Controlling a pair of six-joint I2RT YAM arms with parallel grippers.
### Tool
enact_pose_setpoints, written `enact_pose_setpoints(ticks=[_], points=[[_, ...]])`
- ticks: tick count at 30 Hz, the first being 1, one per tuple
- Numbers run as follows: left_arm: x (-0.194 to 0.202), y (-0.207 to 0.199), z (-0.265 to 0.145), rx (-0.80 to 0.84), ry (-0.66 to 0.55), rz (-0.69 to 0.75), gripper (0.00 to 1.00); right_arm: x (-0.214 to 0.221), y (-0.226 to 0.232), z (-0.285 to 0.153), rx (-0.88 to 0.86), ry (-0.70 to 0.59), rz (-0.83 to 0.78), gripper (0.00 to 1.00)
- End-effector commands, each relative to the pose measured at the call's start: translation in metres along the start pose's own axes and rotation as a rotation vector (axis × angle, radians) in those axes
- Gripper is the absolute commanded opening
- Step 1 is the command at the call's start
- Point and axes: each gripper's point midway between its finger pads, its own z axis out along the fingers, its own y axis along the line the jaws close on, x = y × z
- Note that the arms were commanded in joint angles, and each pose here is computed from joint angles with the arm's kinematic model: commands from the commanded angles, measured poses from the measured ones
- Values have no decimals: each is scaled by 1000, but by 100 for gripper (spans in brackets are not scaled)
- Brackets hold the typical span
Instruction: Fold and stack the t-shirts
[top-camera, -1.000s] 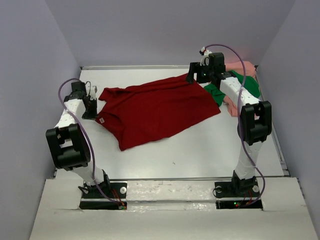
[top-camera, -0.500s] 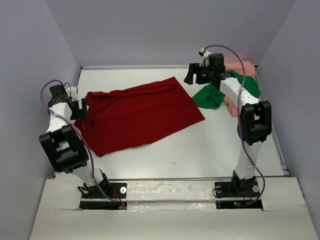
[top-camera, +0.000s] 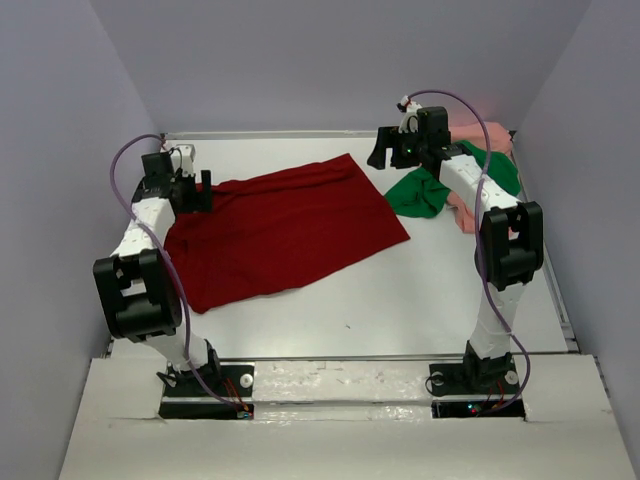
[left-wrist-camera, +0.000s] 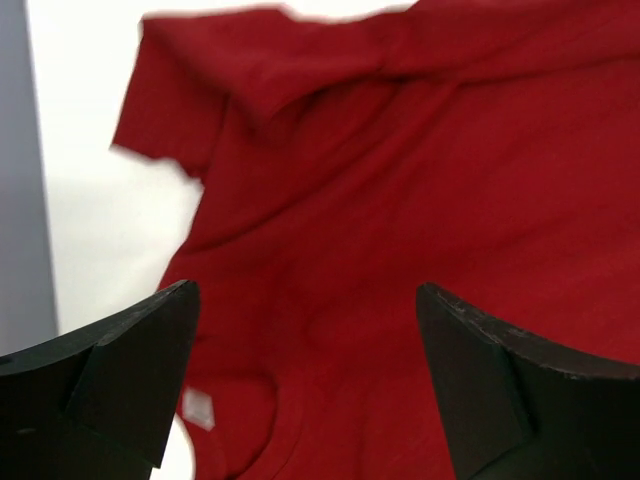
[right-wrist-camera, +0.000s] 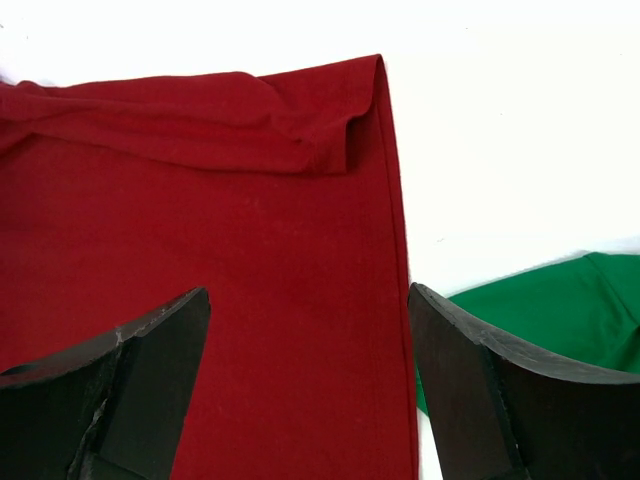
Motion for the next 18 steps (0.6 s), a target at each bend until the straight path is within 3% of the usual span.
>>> enact_pose_setpoints(ticks=[1,6,8,12,18], points=[[-37,-23,12,18,-143,-14,98,-16,12,-5,-33,-52,-37,85],[-45,-12,42,-49,-147,-34,94,-16,12,-6,-31,-53,-46,85],[-49,-10,53,-61,-152,-34,84,-17,13,-7,-36,-55,-46,85],[-53,-1,69,-106,-139,-58,83,-17,14,-7,-41,-55,-47,85],[-81,-1,68,-116,-235,-61,82,-18,15,-8,-44,-56,-55,85]])
